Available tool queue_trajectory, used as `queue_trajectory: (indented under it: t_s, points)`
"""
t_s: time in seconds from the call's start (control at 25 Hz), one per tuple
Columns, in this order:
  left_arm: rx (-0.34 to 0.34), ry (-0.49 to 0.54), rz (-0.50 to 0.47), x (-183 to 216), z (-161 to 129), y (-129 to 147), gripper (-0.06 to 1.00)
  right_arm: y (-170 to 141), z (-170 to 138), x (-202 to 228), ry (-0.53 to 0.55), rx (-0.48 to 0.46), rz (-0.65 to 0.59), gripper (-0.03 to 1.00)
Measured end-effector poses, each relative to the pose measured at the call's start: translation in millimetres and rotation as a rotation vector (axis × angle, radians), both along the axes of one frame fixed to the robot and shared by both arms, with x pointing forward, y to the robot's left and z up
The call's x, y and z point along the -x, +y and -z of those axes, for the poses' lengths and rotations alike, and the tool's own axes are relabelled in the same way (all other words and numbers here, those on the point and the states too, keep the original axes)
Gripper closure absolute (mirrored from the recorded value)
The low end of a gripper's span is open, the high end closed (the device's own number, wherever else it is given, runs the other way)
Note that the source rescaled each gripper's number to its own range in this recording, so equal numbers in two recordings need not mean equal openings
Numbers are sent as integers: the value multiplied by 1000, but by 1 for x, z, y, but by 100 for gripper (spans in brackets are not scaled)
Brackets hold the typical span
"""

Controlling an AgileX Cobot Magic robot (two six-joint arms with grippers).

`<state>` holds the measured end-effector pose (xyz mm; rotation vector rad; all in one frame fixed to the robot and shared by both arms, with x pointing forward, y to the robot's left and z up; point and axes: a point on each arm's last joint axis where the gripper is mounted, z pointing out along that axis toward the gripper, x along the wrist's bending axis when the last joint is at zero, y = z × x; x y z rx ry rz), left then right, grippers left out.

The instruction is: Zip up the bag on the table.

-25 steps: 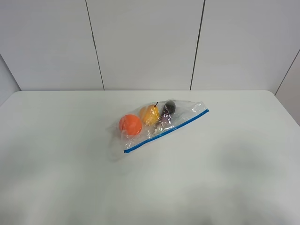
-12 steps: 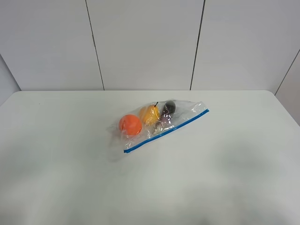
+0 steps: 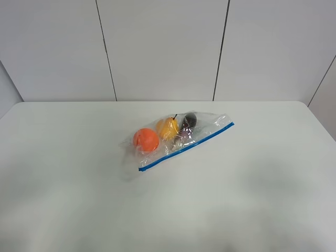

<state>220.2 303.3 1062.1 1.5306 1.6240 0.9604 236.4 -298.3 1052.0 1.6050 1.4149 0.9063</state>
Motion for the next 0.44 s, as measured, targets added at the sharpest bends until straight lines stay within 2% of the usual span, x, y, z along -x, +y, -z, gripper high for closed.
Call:
queue_trajectory:
  t_s: [0.44]
  points:
    - [0,0,0,0,0,0,-4,0,0,0,0,0,0,14]
